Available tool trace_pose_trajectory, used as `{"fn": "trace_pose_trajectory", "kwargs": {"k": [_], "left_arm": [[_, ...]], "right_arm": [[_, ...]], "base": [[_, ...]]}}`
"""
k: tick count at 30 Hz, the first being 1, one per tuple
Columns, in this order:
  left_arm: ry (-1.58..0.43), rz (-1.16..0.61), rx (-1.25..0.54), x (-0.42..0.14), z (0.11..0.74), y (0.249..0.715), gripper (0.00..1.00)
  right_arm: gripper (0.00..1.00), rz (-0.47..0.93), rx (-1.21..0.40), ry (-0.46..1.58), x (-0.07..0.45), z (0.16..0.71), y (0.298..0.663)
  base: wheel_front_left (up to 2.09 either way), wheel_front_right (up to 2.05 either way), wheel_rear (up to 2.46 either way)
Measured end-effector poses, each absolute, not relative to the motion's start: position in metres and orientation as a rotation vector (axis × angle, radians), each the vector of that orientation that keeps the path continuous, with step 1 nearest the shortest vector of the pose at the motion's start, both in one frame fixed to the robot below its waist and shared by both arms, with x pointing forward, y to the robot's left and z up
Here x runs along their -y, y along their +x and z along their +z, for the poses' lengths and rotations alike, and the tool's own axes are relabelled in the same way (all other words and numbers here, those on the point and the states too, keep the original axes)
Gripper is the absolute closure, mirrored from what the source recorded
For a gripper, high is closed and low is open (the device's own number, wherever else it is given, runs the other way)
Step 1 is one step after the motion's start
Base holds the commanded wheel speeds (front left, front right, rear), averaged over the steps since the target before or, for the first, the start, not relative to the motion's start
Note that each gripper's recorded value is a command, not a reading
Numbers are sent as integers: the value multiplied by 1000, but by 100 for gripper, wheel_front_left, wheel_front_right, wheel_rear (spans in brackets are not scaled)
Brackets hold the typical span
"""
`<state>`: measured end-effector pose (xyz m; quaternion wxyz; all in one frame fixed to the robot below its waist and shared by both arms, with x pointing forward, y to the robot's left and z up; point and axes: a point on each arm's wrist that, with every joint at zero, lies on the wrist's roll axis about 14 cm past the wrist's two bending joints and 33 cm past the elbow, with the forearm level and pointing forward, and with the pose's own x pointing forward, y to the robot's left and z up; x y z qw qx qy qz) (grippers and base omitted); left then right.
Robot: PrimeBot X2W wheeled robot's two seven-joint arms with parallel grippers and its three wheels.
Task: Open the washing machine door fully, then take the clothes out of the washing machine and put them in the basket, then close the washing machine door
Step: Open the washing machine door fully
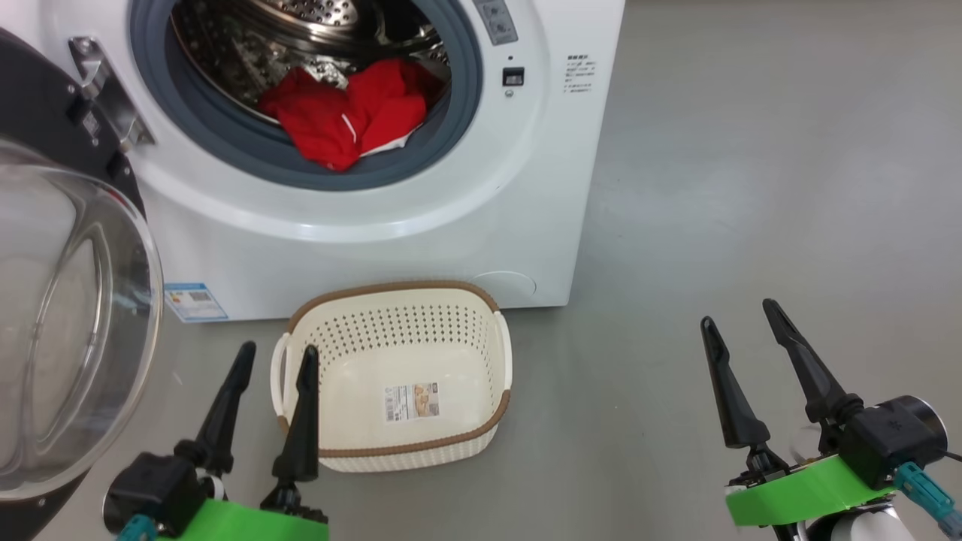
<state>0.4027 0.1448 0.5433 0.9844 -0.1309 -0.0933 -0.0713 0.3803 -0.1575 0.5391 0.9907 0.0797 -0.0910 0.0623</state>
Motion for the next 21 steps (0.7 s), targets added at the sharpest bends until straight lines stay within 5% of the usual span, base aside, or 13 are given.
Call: {"fn": "trace_pose_trajectory", "kwargs": {"k": [21], "left_arm": [[-230,-156,148,-142,532,369,0]], "right_arm": [[0,-9,181,190,197,534,329]], "base": [[0,0,0]]}}
